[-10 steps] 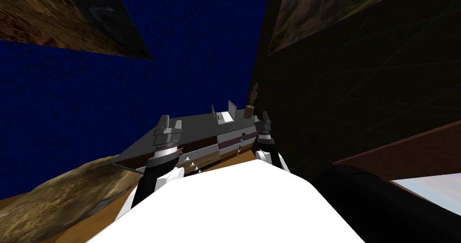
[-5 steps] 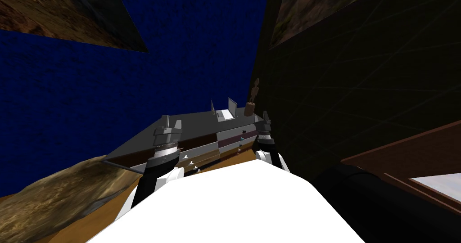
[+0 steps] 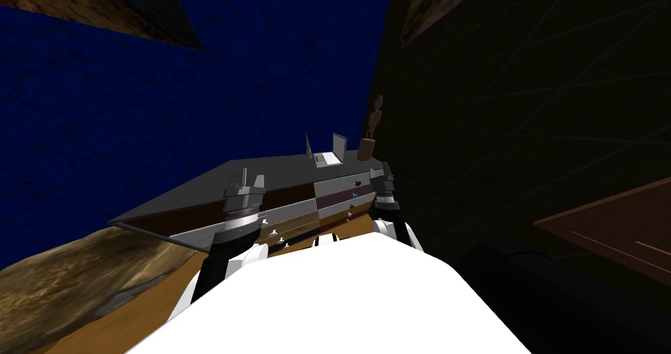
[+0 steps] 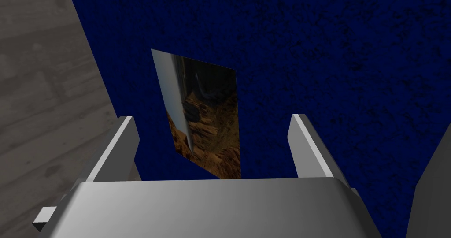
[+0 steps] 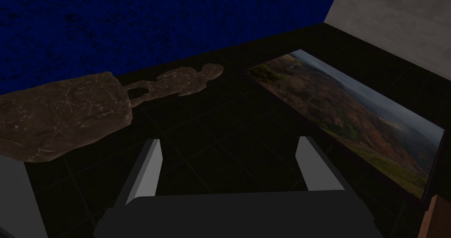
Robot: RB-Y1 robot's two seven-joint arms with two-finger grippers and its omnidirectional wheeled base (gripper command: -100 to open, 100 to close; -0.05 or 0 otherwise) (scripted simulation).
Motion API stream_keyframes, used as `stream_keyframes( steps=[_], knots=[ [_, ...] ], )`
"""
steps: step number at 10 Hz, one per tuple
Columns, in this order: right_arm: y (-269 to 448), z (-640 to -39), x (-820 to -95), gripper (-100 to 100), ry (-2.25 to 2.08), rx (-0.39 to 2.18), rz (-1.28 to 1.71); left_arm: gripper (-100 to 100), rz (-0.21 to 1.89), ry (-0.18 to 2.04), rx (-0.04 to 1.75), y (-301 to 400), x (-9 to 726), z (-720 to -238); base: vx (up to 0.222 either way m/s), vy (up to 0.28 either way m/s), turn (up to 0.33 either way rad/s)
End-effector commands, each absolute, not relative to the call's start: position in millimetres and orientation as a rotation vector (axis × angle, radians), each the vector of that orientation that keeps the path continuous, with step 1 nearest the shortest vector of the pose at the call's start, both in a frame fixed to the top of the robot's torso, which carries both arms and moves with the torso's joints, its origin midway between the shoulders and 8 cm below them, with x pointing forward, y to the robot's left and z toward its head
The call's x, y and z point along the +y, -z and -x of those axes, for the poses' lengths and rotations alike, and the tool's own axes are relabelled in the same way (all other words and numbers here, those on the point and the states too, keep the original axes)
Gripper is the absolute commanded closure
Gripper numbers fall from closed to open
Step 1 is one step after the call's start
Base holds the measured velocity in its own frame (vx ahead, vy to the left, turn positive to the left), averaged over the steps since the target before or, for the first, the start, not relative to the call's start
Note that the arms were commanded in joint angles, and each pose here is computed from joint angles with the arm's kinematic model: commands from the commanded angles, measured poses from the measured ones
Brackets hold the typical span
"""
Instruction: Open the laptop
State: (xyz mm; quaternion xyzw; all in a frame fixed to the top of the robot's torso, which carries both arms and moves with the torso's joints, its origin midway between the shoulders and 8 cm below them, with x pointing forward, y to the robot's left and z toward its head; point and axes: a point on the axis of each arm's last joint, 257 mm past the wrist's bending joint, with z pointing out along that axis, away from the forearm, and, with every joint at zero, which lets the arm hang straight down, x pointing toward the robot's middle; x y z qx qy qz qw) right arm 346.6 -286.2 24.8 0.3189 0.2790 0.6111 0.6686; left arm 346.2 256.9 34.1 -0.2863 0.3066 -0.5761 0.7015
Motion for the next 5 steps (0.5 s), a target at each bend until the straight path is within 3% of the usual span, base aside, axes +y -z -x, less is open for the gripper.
stream_keyframes(
  steps=[1, 5],
  knots=[
    [-14.6, -353.1, -282.1, -100, -1.329, 0.729, -0.665, 0, 0.638, 1.283, 0.683, -34.0, 256.9, -346.2, 0.004, 0.022, 0.048],
    [4.5, -363.7, -282.9, -100, -1.231, 0.864, -0.59, 0, 0.638, 1.283, 0.683, -34.0, 256.9, -346.3, 0.007, 0.032, 0.058]
  ],
)
